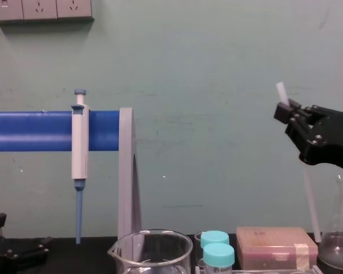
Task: Pick up the stirring rod with one hand, then place it down.
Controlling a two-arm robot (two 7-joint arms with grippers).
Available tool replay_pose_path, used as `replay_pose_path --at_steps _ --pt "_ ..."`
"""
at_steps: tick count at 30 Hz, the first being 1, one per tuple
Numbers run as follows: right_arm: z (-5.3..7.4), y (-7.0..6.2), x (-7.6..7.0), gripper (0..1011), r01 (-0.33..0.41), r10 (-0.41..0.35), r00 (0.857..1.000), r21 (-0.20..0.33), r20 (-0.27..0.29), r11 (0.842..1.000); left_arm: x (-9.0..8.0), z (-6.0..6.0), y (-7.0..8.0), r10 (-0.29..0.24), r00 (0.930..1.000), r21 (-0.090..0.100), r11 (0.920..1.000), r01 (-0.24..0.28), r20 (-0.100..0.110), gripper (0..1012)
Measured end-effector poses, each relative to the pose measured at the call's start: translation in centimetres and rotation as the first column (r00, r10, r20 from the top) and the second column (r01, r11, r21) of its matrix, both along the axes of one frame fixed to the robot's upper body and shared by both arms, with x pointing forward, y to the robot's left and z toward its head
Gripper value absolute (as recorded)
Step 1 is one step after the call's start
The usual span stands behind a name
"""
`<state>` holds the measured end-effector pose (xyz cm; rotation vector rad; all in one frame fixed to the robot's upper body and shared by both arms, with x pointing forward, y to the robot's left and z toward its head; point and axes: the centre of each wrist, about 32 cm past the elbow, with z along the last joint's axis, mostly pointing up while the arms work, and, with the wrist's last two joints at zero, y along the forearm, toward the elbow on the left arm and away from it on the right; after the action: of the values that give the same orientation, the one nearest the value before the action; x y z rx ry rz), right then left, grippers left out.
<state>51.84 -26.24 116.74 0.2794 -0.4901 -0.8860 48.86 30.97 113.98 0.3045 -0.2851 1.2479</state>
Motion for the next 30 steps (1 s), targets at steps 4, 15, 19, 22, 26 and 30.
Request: replay_pose_path --at_steps 4,15,19,22,26,30 --pt "-0.6 0.1 -0.3 67 0.027 -0.027 1.0 0.031 0.008 0.999 0.0 0.0 0.0 0.0 1.0 0.0 1.0 0.0 0.0 1000" --pt "-1.7 0.2 -1.3 67 0.064 -0.057 0.996 0.102 -0.075 0.993 0.0 0.0 0.0 0.0 1.0 0.0 1.0 0.0 0.0 1000" --pt "-1.8 0.2 -1.5 67 0.075 -0.065 0.994 0.109 -0.091 0.991 0.0 0.0 0.0 0.0 1.0 0.0 1.0 0.0 0.0 1000" --pt "-1.8 0.2 -1.6 67 0.08 -0.07 0.993 0.109 -0.095 0.991 0.0 0.0 0.0 0.0 1.0 0.0 1.0 0.0 0.0 1000" --pt "-1.8 0.2 -1.6 67 0.08 -0.069 0.993 0.108 -0.095 0.991 0.0 0.0 0.0 0.0 1.0 0.0 1.0 0.0 0.0 1000" --pt "-1.8 0.3 -1.6 67 0.079 -0.069 0.993 0.108 -0.094 0.991 0.0 0.0 0.0 0.0 1.0 0.0 1.0 0.0 0.0 1000"
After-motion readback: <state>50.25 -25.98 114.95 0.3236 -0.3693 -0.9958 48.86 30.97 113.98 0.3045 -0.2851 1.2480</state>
